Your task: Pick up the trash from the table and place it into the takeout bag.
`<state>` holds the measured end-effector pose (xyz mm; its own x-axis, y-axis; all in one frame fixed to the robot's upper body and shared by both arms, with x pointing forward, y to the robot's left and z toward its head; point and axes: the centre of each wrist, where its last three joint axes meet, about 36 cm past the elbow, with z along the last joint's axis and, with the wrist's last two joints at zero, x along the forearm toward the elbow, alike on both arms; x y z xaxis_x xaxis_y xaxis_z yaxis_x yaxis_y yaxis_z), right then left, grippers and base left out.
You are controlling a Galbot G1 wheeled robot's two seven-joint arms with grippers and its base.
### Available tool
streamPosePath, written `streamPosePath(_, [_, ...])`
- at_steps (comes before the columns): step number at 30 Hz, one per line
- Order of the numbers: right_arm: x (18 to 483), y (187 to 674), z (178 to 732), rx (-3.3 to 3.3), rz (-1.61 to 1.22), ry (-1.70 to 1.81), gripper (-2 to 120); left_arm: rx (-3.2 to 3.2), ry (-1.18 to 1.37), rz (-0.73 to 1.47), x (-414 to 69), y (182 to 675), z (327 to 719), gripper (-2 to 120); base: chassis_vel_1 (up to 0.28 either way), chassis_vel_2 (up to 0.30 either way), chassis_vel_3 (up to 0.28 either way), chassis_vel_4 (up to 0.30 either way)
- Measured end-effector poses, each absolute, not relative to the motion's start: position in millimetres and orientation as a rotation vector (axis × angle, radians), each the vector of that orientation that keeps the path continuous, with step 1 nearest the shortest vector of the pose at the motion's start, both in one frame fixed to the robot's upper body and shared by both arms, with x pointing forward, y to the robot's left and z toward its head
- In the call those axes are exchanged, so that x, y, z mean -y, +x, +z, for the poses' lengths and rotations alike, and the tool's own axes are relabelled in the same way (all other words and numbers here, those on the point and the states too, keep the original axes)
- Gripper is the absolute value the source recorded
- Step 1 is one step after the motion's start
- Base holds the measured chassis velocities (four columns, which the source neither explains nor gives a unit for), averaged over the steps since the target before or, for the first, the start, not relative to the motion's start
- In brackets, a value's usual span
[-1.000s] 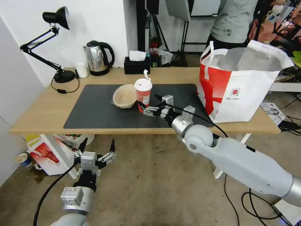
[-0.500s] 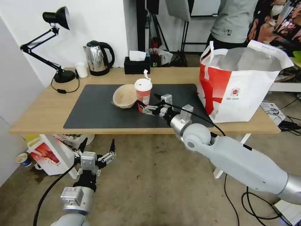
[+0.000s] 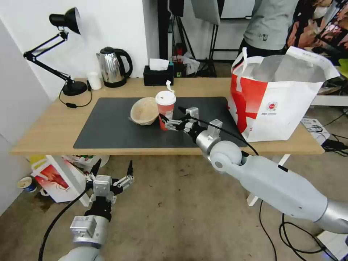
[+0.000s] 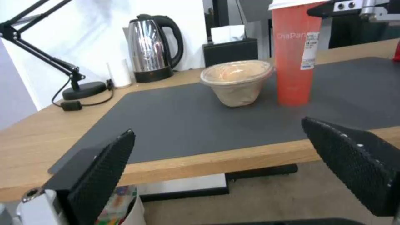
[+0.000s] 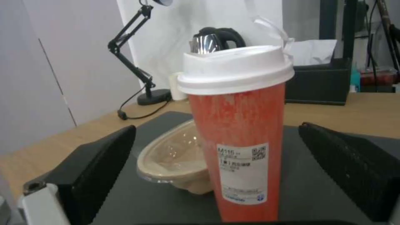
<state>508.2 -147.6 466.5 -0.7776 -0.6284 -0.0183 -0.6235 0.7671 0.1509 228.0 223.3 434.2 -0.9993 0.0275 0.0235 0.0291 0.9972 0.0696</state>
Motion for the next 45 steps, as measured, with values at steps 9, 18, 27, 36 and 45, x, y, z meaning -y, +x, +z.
streamPosePath(9, [144.7, 517.6, 460.8, 2.924, -0.215, 1.023, 100, 3.117, -0.044, -0.109, -223.3, 228.0, 434.2, 100, 0.000, 0.000, 0.000, 0.000])
streamPosePath(18, [135.6, 522.7, 454.8, 2.913, -0.236, 1.030, 100, 3.117, -0.044, -0.109, -223.3, 228.0, 434.2, 100, 0.000, 0.000, 0.000, 0.000])
streamPosePath(27, [126.3, 525.7, 451.6, 2.909, -0.256, 1.033, 100, 3.117, -0.044, -0.109, -223.3, 228.0, 434.2, 100, 0.000, 0.000, 0.000, 0.000])
streamPosePath(36, [127.4, 532.1, 449.6, 2.927, -0.243, 1.014, 100, 3.117, -0.044, -0.109, -223.3, 228.0, 434.2, 100, 0.000, 0.000, 0.000, 0.000])
streamPosePath(45, [130.4, 535.9, 449.4, 2.943, -0.234, 0.996, 100, 3.117, -0.044, -0.109, -223.3, 228.0, 434.2, 100, 0.000, 0.000, 0.000, 0.000])
